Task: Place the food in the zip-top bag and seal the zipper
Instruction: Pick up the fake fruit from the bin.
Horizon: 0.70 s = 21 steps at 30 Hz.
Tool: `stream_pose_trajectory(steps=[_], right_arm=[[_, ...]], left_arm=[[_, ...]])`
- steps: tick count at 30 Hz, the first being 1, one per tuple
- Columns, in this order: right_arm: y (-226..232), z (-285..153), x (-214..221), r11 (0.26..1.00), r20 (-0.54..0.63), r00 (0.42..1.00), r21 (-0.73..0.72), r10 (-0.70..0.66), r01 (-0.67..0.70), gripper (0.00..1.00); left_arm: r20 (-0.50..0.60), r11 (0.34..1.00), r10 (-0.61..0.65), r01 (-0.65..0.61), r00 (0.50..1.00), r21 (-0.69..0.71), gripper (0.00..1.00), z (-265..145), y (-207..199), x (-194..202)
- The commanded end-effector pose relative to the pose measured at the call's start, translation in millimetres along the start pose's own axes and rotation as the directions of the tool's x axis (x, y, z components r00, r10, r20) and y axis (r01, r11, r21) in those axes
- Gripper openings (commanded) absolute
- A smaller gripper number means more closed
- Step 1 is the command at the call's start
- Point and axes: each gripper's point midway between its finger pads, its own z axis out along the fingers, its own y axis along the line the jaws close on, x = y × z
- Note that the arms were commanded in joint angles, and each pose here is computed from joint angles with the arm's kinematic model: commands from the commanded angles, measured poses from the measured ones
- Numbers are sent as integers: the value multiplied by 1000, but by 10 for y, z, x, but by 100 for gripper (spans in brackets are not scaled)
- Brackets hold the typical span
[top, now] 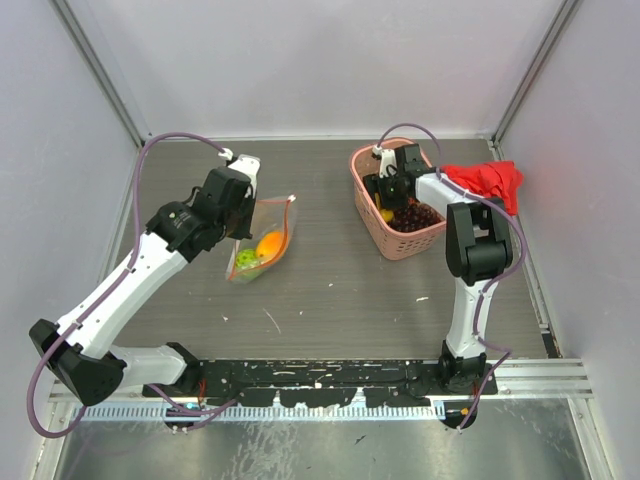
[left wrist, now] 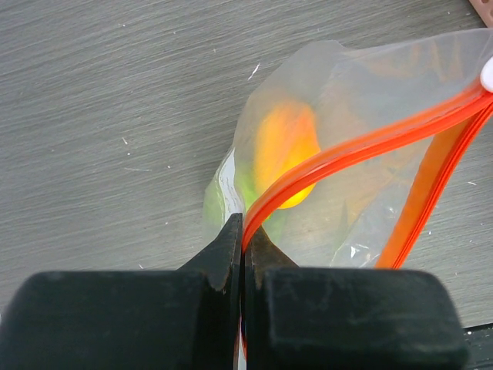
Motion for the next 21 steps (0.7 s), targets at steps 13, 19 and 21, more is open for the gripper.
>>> stream_pose_trajectory(steps=[13,19,21], right_arm=[[77,-525,-381,999,129,991,46,-29,24,43],[90,-894,-516,994,194,981,111,-3,-19,34],[105,-1035,-548,991,216,976,131,8,-37,31]], left_arm=[[98,995,-76,69,992,74,0,-96,-45,-247],[102,991,-97,86,990,107,0,-114,-69,-265],[102,988,-106,93,989,124,0,-125,-84,-274]])
